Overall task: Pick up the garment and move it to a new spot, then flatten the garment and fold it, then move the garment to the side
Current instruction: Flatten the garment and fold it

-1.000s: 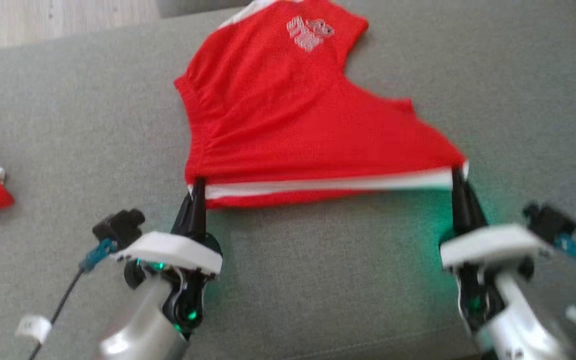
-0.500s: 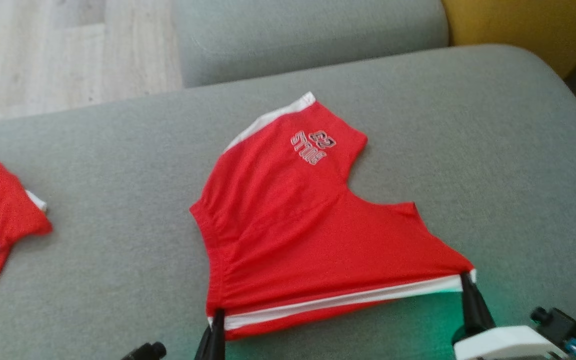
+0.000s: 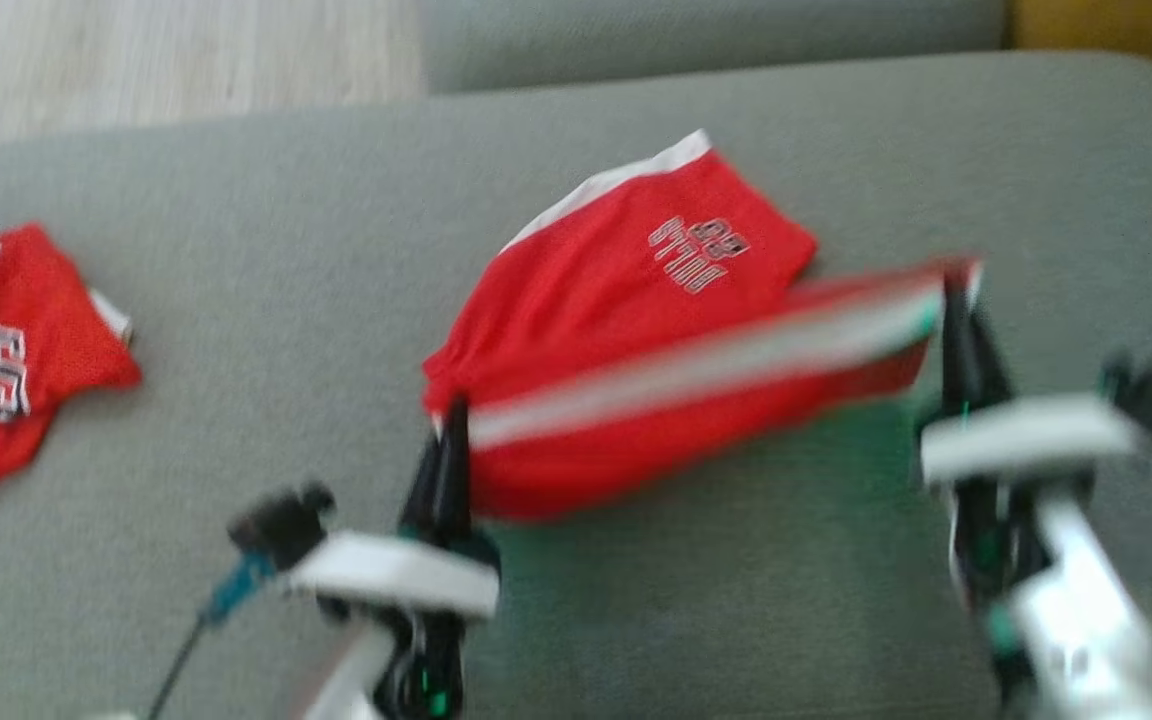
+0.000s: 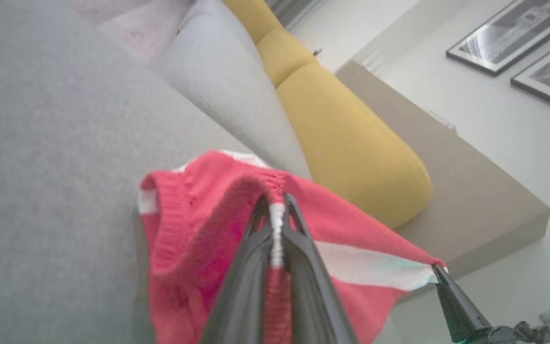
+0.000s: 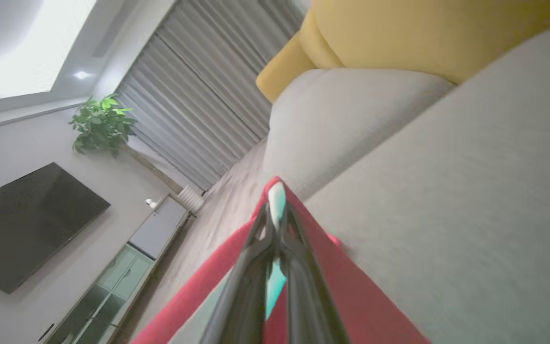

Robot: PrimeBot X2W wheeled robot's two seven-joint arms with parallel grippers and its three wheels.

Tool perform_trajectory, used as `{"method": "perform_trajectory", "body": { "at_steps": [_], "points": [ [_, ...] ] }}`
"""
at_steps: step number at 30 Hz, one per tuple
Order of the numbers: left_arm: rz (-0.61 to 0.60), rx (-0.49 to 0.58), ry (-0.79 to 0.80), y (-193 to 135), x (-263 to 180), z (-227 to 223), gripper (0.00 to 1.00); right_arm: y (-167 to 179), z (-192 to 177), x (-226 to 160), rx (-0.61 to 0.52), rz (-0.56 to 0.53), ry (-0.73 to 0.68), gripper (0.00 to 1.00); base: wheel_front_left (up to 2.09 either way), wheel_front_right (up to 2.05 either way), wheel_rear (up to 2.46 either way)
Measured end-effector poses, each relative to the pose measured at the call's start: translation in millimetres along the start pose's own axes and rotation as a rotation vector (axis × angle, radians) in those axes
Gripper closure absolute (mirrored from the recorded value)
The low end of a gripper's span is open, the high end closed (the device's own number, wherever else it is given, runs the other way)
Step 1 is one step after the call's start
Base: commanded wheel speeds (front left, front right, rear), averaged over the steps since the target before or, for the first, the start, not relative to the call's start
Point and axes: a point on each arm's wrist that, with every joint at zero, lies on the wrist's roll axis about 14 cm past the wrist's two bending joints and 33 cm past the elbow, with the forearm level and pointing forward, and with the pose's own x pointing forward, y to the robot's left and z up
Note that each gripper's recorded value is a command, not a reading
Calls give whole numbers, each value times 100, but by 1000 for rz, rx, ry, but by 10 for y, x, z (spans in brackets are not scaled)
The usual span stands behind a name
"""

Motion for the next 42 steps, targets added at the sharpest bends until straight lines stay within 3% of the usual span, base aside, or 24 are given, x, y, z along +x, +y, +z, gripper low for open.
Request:
{"method": "perform_trajectory", "body": {
  "at_steps": [5, 10, 20, 21, 22, 23, 24, 35, 42],
  "points": [
    [-20, -7, -50, 14, 334, 262, 100, 271, 130, 712, -63, 78, -5, 100, 0, 0, 0],
    [-14, -22, -73, 112, 580, 422, 100, 288, -108, 1205, -136, 87, 81, 100, 0, 0, 0],
    [114, -40, -74, 684, 737, 509, 100, 196, -675, 1833, -289, 98, 220, 100, 0, 0, 0],
    [126, -41, -68, 734, 738, 492, 99, 176, -729, 1860, -300, 98, 229, 83, 0, 0, 0],
    [138, -36, -61, 784, 741, 478, 60, 155, -776, 1883, -309, 95, 236, 5, 0, 0, 0],
    [145, -27, -56, 816, 743, 471, 7, 135, -811, 1902, -311, 92, 239, 0, 0, 0, 0],
    [151, -22, -56, 844, 745, 476, 0, 119, -853, 1913, -324, 92, 247, 0, 0, 0, 0],
    [192, 44, -34, 960, 671, 426, 0, 74, -846, 1831, -401, 103, 259, 0, 0, 0, 0],
    [242, 76, -30, 1068, 471, 373, 0, -456, -880, 1547, -555, 17, 355, 0, 0, 0, 0]
  ]
}}
